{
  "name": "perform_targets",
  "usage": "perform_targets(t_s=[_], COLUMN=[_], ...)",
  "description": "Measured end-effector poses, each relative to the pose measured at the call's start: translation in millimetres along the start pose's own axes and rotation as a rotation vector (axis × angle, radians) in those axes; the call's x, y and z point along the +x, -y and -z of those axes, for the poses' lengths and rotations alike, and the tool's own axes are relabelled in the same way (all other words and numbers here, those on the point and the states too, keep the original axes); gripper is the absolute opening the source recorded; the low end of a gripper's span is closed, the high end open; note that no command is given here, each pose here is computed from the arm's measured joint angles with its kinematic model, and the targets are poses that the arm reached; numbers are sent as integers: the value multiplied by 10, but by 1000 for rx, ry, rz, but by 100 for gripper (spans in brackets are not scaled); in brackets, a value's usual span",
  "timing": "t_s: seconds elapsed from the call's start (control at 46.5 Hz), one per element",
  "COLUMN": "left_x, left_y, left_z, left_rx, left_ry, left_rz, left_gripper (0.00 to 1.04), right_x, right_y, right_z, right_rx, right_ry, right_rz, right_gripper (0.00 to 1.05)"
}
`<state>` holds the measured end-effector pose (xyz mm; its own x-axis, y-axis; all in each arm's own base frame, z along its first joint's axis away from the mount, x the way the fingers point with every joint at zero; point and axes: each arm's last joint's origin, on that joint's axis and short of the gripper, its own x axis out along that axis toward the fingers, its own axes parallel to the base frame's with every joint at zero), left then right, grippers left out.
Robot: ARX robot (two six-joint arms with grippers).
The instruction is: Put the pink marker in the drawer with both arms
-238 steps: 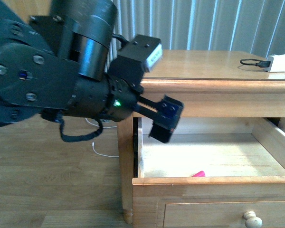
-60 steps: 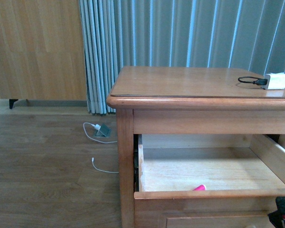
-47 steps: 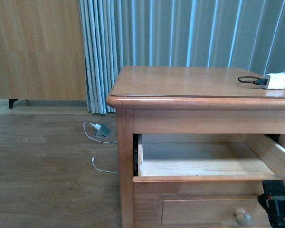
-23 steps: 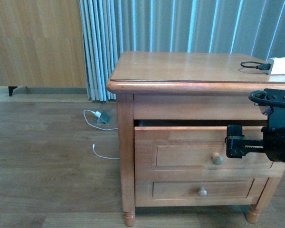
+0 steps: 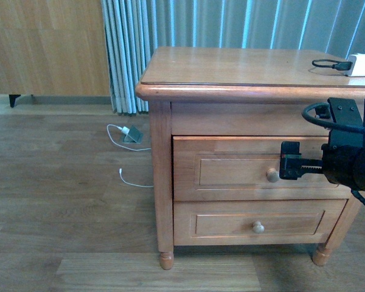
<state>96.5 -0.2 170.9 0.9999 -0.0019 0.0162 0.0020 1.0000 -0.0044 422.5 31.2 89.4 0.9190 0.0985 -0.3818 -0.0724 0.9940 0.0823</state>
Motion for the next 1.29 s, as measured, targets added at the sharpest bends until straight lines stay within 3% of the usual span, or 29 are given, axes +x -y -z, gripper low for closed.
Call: perform_targets(t_s=[0.709, 0.924, 1.29], left_x=[0, 0, 0], left_y=[0, 0, 0], left_z=[0, 0, 0], left_rx=[0, 0, 0], left_ry=[0, 0, 0], left_rz=[0, 0, 0], left_gripper=[99, 99, 99], right_x=[-31, -564, -1772], right_y=[33, 86, 170], right_z=[-8, -194, -231], right_rx=[2, 24, 79], right_ry=[43, 85, 51], right_rz=[3, -15, -57], right_gripper=[96, 96, 96])
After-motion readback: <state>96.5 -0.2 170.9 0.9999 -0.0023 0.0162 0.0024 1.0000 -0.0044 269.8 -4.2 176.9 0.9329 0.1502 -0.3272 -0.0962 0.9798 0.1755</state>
